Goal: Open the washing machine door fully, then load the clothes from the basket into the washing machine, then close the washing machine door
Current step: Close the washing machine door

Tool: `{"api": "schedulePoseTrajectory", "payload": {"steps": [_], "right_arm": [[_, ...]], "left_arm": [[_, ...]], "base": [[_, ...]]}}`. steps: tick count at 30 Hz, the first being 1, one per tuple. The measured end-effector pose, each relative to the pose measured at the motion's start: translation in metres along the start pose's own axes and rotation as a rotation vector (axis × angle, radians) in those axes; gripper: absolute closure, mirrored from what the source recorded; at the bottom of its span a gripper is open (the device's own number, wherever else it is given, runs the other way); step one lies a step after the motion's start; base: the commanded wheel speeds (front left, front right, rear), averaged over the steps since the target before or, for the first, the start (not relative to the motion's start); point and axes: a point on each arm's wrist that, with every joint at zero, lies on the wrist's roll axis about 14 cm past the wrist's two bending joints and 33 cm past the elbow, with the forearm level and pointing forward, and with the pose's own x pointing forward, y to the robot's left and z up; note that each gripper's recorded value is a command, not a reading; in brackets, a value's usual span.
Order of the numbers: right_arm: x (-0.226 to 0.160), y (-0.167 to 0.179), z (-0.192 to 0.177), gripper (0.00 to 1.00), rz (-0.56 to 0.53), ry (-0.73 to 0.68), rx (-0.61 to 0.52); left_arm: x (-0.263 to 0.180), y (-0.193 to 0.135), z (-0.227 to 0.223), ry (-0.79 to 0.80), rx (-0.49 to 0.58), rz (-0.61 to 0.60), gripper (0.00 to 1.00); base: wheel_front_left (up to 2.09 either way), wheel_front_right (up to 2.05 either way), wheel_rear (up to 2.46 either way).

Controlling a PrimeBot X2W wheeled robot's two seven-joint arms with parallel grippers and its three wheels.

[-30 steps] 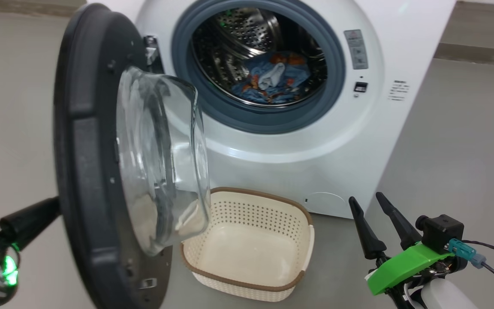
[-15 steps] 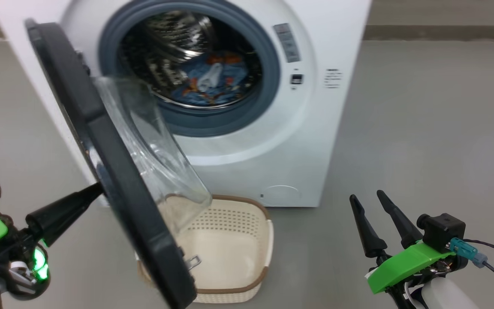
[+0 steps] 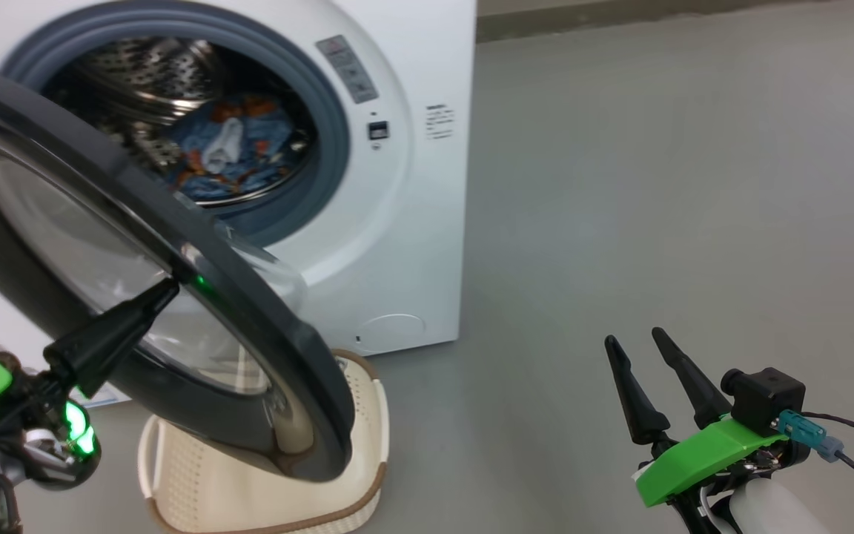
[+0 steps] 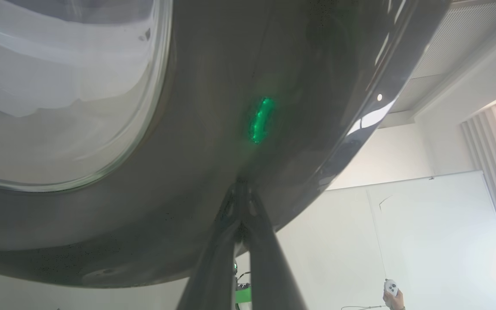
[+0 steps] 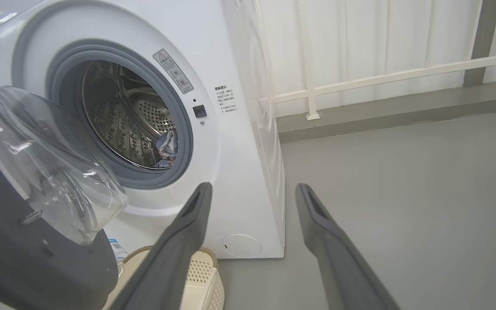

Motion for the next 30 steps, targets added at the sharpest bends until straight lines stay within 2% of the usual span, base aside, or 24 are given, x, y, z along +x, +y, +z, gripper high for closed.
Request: {"api": "schedulePoseTrajectory", "payload": {"steps": [7, 12, 19, 20, 21, 22, 24, 30], "right_arm": [[-0.007, -0.015, 0.0, 0.0, -0.044, 0.001, -0.003], [-0.003, -0.008, -0.001, 0.0, -0.023, 0.004, -0.01], [0.004, 0.004, -0.001, 0.0, 0.015, 0.006, -0.009], [0.006, 0.008, -0.002, 0.0, 0.028, 0.007, -0.01], [0.007, 0.01, -0.002, 0.0, 0.035, 0.007, -0.01], [0.008, 0.012, -0.002, 0.0, 0.041, 0.007, -0.01], [0.01, 0.016, -0.002, 0.0, 0.054, 0.007, -0.01], [0.015, 0.024, -0.002, 0.0, 0.08, 0.007, -0.012]], "left_arm": [[0.023, -0.001, -0.003, 0.031, -0.015, -0.029, 1.0], [0.017, -0.001, -0.001, 0.014, -0.008, -0.031, 1.0], [0.003, -0.003, 0.004, -0.028, 0.06, -0.016, 1.0], [-0.003, -0.002, 0.006, -0.043, 0.099, 0.003, 0.88], [-0.006, -0.002, 0.007, -0.051, 0.12, 0.011, 0.67], [-0.01, -0.002, 0.009, -0.061, 0.134, 0.016, 0.53], [-0.016, -0.002, 0.011, -0.093, 0.16, 0.019, 0.0], [-0.039, 0.014, 0.022, -0.236, 0.293, 0.087, 0.0]], "base": [[0.0, 0.0, 0.0], [0.0, 0.0, 0.0], [0.0, 0.0, 0.0], [0.0, 0.0, 0.0], [0.0, 0.0, 0.0], [0.0, 0.0, 0.0], [0.0, 0.0, 0.0], [0.0, 0.0, 0.0]]}}
